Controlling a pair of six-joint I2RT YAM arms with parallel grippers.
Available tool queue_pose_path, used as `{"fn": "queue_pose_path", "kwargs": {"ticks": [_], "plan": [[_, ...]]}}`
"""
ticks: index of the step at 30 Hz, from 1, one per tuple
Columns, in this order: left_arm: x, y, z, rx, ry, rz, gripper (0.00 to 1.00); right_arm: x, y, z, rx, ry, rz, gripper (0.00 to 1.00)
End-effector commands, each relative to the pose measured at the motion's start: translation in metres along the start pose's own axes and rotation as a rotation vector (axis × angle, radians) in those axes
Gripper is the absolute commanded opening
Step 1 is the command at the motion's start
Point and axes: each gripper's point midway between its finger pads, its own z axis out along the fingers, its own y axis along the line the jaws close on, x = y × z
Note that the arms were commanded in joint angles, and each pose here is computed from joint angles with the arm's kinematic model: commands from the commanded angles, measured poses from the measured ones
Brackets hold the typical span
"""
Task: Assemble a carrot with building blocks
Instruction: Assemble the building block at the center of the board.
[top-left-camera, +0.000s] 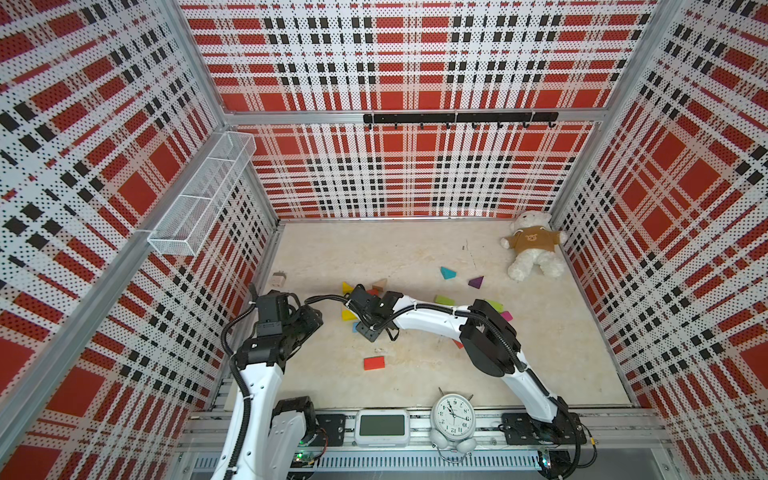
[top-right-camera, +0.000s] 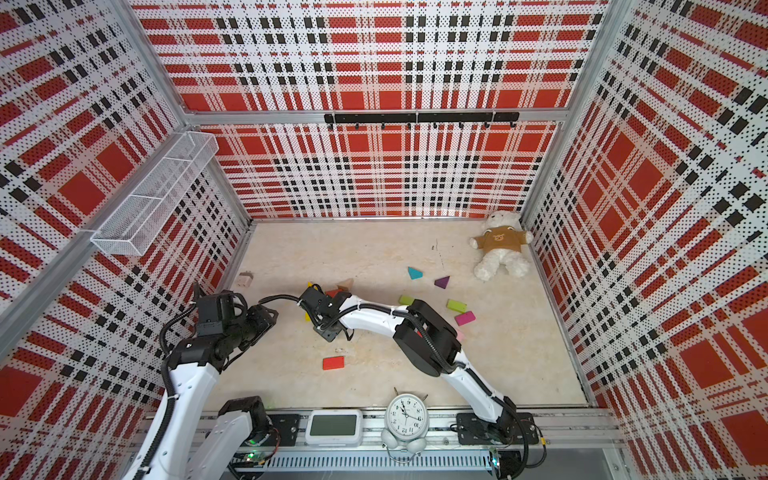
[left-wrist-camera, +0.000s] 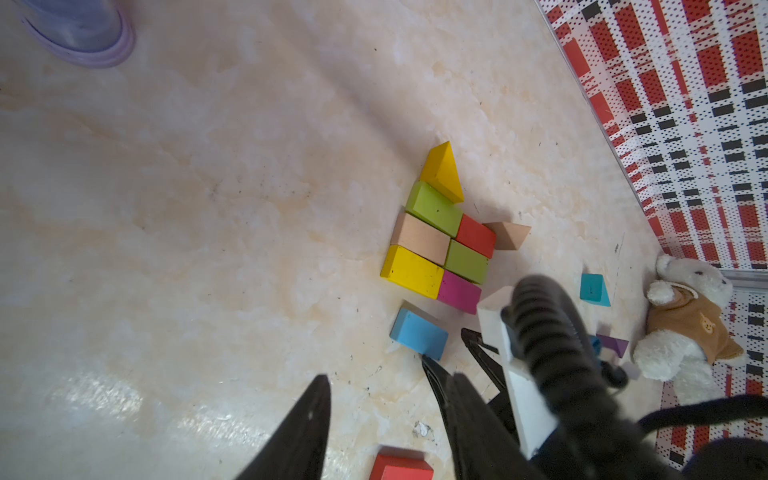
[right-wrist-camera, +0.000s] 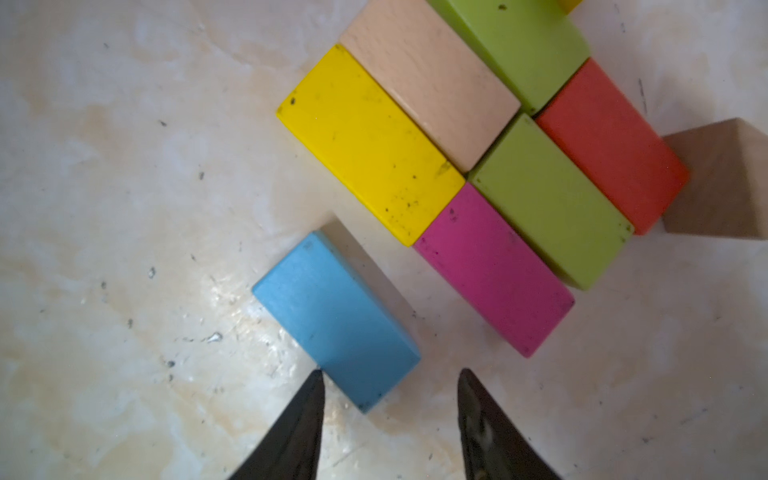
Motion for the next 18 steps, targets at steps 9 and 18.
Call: {"fn": "queue_pose_path", "kwargs": {"ticks": [9,18], "plan": [[0.000,0.003,0.002,0.000,-0.003,-0.004,0.50,-0.016,-0.006,0.008,0.010,-0.031,0.055,0.48],[-0.004,0.000,-0.003,0.002,-0.017,-0.002,0.48,-0.012,-0.007,-0.014,0.001,-0.061,0.078,0.39]]}}
